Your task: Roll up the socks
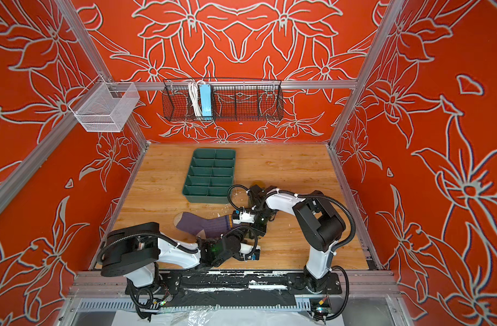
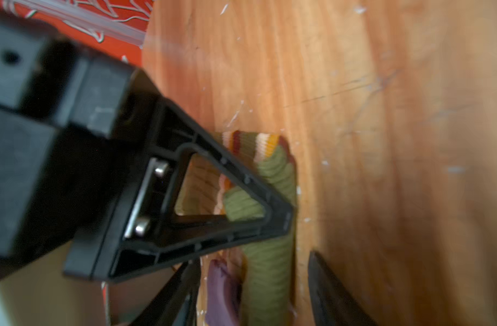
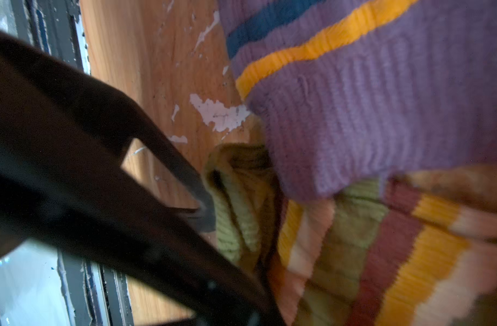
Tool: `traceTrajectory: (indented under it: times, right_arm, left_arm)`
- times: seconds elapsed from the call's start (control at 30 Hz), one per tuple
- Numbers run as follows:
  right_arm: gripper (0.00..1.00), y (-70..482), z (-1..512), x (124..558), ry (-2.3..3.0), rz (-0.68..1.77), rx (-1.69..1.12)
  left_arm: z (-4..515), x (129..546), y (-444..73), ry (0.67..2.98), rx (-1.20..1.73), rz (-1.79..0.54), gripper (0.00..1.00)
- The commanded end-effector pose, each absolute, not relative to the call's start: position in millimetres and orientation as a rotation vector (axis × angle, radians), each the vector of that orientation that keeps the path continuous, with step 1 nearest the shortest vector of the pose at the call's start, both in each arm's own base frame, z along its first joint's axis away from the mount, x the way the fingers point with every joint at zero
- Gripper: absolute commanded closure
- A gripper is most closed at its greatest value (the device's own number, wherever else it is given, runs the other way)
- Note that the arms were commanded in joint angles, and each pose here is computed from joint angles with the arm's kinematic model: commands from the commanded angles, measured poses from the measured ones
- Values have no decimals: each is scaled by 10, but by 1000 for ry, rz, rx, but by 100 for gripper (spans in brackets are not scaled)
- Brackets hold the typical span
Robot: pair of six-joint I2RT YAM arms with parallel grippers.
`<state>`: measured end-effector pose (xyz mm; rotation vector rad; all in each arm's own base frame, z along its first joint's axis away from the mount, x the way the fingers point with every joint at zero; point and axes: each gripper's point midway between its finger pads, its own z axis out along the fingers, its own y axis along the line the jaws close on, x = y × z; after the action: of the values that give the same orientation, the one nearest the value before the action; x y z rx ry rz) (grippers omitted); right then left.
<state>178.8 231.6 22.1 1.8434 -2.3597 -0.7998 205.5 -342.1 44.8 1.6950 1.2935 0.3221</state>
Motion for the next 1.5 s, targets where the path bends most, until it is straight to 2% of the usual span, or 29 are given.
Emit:
traceTrajectory:
  times: [0.0, 0.07, 0.13, 0.3, 0.37, 0.4, 0.43, 0.47, 0.5, 0.53, 0.57, 0.83, 1.0, 1.1, 1.2, 1.3, 1.4, 1.47]
  right_arm:
    - [100, 2009, -25, 1513, -2278, -676, 1723]
    - [100, 2012, -21, 1517, -2280, -676, 1723]
    - [100, 2012, -19, 1523, -2283, -673, 1724]
    - [100, 1998, -21, 1584, -2309, -634, 1737]
    - [100, 1980, 7, 1606, -2317, -617, 1767]
    - [100, 1971, 24, 1623, -2331, -605, 1776]
    - [91, 1955, 47, 1637, -2353, -597, 1782]
    - [78, 1944, 71, 1650, -2371, -588, 1799]
    - [63, 1930, 103, 1672, -2394, -576, 1815]
    - [43, 1907, 150, 1700, -2422, -559, 1837]
    - [39, 1878, 207, 1733, -2452, -543, 1859]
    - [37, 1446, 813, 2279, -2875, -446, 1849]
    - [33, 1085, 960, 2944, -3210, 8, 1722]
    - [36, 1114, 1062, 3236, -3362, 55, 1561]
    - [43, 1241, 1055, 3379, -3389, -2, 1479]
    - [51, 1298, 911, 3478, -3321, 94, 1489]
    - [65, 1415, 743, 3547, -3246, 93, 1467]
    - [71, 1533, 619, 3556, -3174, 57, 1467]
  left_arm:
    - [390, 2165, -3330, 1372, 1623, 344, 40]
    - [364, 2167, -3332, 1388, 1619, 331, 43]
    - [323, 2157, -3328, 1395, 1631, 328, 51]
    - [233, 2111, -3336, 1426, 1672, 300, 83]
    - [215, 2077, -3349, 1430, 1692, 281, 100]
    - [221, 2081, -3346, 1430, 1689, 281, 100]
    - [225, 2072, -3356, 1429, 1694, 271, 100]
    - [217, 2051, -3358, 1429, 1710, 260, 100]
    - [213, 2032, -3370, 1453, 1706, 236, 100]
    - [202, 2004, -3375, 1464, 1729, 217, 100]
    - [184, 1974, -3368, 1473, 1761, 210, 100]
    - [164, 1810, -3372, 1524, 1841, 108, 100]
    - [212, 1694, -3472, 1542, 1920, 22, 100]
    - [207, 1632, -3496, 1553, 1962, -12, 100]
    - [148, 1644, -3491, 1562, 1971, 0, 100]
    - [123, 1684, -3515, 1575, 1960, 20, 100]
    - [134, 1692, -3562, 1584, 1949, 6, 100]
    - [141, 1698, -3596, 1595, 1942, -2, 100]
